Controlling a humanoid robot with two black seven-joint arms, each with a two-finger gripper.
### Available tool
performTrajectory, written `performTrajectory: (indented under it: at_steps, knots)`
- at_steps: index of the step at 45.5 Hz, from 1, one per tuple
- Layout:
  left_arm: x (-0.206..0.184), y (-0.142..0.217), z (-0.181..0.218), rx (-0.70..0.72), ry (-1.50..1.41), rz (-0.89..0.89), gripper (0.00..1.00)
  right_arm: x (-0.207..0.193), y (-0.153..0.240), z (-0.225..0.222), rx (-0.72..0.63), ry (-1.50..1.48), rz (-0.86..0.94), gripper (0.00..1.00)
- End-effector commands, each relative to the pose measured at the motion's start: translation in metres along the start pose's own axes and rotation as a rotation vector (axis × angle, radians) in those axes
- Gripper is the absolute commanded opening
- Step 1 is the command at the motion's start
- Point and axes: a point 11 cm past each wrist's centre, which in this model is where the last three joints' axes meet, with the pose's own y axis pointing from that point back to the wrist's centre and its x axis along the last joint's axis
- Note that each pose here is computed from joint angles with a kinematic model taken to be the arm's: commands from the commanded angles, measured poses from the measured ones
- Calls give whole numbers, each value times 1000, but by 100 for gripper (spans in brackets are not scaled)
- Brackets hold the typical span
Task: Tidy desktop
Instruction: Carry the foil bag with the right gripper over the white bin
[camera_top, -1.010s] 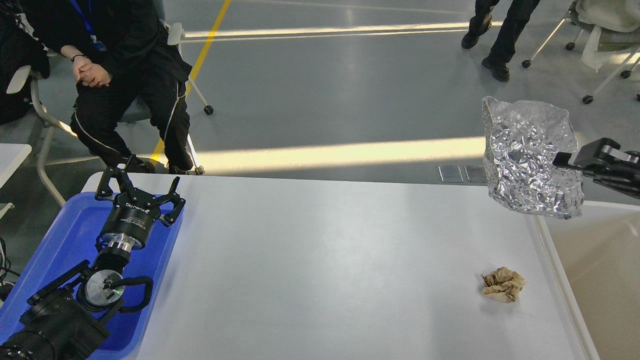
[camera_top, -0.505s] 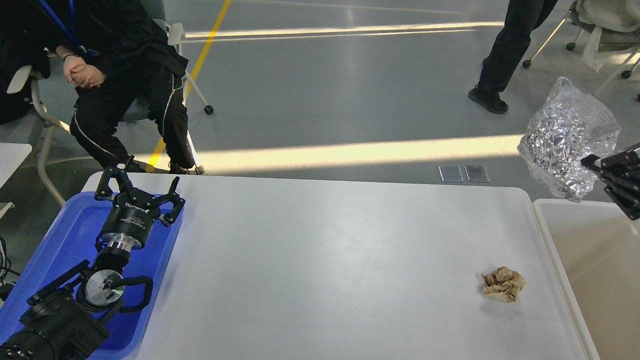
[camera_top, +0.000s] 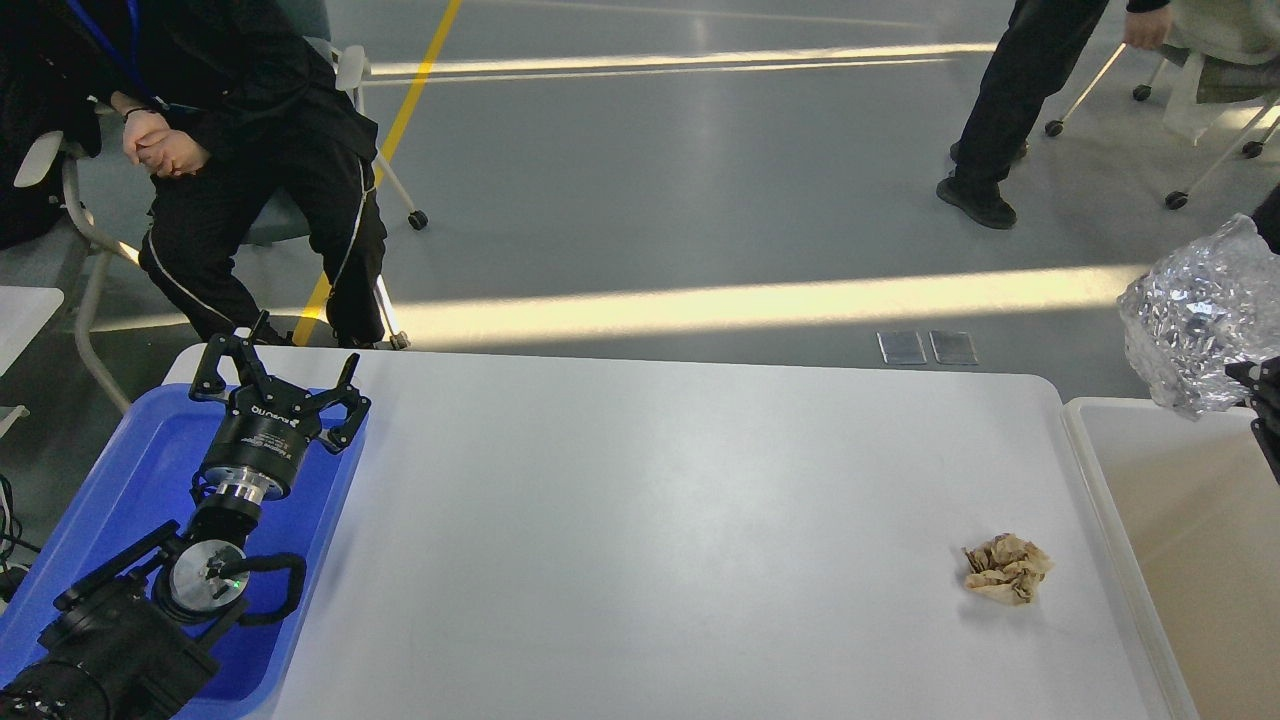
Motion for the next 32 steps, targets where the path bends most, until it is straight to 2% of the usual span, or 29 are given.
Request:
performTrajectory:
  at_steps: [1, 18, 32]
  knots:
    - [0, 0, 0, 1, -1, 1, 100, 9, -7, 37, -74, -43, 60, 0]
    - [0, 0, 0, 0, 0, 0, 100, 22, -17, 101, -198, -78, 130, 0]
    - [0, 0, 0, 0, 0, 0, 100, 35, -16, 130, -268, -99, 182, 0]
